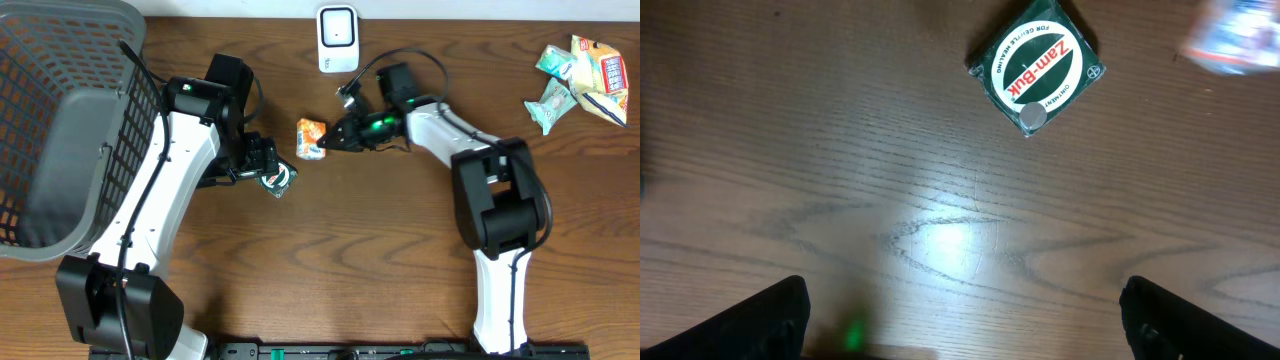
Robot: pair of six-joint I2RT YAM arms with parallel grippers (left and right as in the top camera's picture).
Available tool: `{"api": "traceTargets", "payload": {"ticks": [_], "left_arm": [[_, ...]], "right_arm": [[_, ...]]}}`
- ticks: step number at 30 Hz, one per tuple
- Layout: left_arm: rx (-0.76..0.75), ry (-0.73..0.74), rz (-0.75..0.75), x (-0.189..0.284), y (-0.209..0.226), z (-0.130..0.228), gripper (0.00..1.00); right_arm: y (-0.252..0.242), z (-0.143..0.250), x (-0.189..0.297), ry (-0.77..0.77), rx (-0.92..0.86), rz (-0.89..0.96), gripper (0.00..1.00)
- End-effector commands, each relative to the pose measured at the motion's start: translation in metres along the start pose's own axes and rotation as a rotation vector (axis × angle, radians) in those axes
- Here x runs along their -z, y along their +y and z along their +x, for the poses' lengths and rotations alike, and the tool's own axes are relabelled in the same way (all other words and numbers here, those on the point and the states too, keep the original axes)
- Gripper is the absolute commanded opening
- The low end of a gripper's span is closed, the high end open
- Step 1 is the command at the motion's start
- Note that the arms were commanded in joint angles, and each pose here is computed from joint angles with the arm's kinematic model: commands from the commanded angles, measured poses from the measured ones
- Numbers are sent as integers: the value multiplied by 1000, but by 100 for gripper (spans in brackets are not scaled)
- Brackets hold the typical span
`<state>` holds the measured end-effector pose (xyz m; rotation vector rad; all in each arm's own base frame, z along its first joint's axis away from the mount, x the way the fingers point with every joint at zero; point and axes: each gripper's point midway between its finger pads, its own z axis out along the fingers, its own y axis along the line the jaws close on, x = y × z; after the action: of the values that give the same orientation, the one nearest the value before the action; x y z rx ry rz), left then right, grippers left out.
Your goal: Scan the item barcode
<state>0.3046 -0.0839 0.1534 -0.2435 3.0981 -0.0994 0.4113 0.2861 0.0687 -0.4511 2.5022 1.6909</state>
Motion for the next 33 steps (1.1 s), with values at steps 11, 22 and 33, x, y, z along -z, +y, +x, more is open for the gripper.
{"api": "traceTargets", "payload": {"ticks": [11, 22, 33], "left_arm": [[-6, -1, -2, 2, 0, -1, 97], [-6, -1, -2, 2, 0, -1, 98], [-6, -1, -2, 2, 0, -1, 98]], "right_arm": [[26, -15, 89, -130, 166, -364, 1], [21, -18, 99, -163, 214, -352, 1], [42, -11, 97, -151, 259, -357, 1]]}}
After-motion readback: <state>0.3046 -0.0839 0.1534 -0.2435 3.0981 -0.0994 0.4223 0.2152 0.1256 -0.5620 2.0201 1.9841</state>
